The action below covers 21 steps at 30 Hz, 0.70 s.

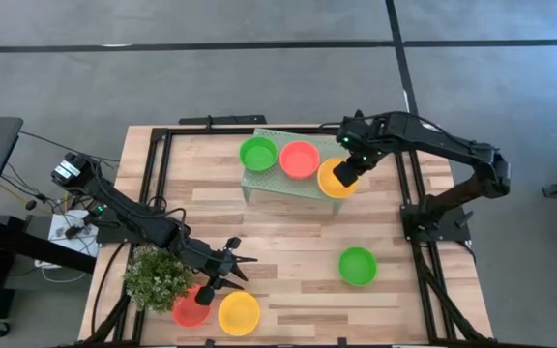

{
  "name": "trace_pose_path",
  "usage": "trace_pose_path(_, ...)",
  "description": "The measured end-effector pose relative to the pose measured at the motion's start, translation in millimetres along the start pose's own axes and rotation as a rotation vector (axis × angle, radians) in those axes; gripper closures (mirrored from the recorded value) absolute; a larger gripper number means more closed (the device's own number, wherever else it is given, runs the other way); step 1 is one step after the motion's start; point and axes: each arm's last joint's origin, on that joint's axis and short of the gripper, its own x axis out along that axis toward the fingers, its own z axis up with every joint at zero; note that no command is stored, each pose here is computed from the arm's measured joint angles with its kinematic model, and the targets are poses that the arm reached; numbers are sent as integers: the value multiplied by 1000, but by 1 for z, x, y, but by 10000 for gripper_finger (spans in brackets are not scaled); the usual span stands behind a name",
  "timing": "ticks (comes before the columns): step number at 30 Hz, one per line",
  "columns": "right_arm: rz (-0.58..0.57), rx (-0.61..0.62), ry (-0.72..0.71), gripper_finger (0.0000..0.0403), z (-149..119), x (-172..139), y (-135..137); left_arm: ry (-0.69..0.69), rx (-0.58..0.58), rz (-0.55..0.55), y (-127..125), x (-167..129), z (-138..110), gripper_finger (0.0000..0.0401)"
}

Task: Pick & Place Mini bowls
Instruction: Stack the yellow bowl on top of the yellow bowls on the shelf, then stack the orange bowl on top of the orange bowls on the shelf

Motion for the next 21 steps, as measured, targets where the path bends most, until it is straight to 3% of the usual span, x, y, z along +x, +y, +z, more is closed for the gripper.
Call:
trace_pose_path(11,-6,-29,10,343,2,2,-2,0,0,-1,0,0,0,293)
trace_pose_path(21,75,-25,-117,316,3,-38,0,0,-33,0,0,0,0,293)
